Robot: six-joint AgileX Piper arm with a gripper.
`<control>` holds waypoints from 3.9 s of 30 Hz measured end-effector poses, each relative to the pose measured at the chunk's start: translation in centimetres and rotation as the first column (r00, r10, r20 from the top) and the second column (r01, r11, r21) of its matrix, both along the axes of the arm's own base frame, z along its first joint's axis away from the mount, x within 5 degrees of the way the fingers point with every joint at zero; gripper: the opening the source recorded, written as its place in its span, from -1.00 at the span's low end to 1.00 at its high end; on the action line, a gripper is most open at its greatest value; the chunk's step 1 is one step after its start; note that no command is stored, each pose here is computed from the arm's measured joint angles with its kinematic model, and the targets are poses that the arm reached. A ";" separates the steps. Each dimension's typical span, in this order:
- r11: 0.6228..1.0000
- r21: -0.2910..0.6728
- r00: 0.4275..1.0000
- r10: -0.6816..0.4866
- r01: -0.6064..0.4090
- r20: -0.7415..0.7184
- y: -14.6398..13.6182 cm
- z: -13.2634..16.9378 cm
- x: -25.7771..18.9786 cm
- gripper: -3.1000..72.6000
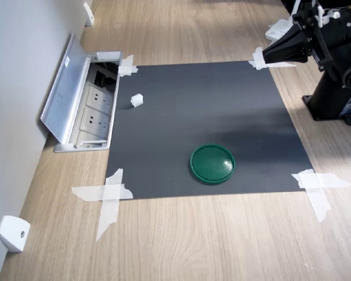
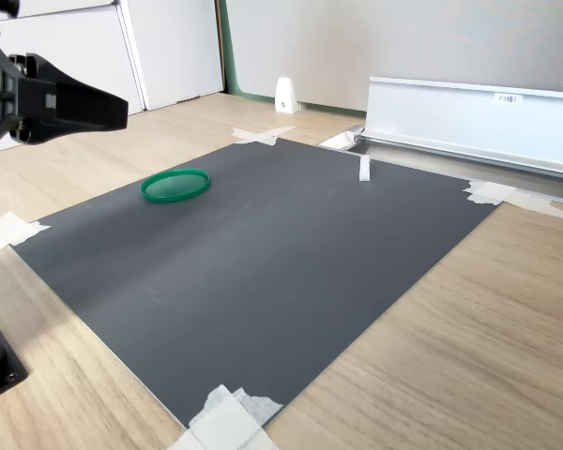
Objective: Grasp a white terminal and put it on the green lid.
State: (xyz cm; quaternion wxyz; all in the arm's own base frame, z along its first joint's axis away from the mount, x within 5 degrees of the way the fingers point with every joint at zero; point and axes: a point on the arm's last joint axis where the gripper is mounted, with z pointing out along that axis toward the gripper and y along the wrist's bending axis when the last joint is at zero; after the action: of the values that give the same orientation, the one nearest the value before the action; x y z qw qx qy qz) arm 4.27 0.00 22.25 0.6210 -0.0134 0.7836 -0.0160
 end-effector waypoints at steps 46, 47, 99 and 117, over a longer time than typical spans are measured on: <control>0.902 -0.142 0.682 0.198 -0.409 -0.704 -3.0 12.9 25.6 0.38; 0.897 -0.147 0.671 0.195 -0.417 -0.715 -3.1 13.1 26.1 0.49; 0.860 -0.093 0.413 0.144 -0.501 -0.899 -5.3 -1.4 39.6 0.76; 0.851 -0.116 0.433 0.139 -0.511 -0.890 -4.5 -2.4 40.0 0.76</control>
State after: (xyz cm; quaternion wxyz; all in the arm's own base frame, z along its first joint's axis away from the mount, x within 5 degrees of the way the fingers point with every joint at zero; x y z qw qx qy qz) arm 44.32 -4.51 19.87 0.1258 -0.2903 0.9481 -0.0318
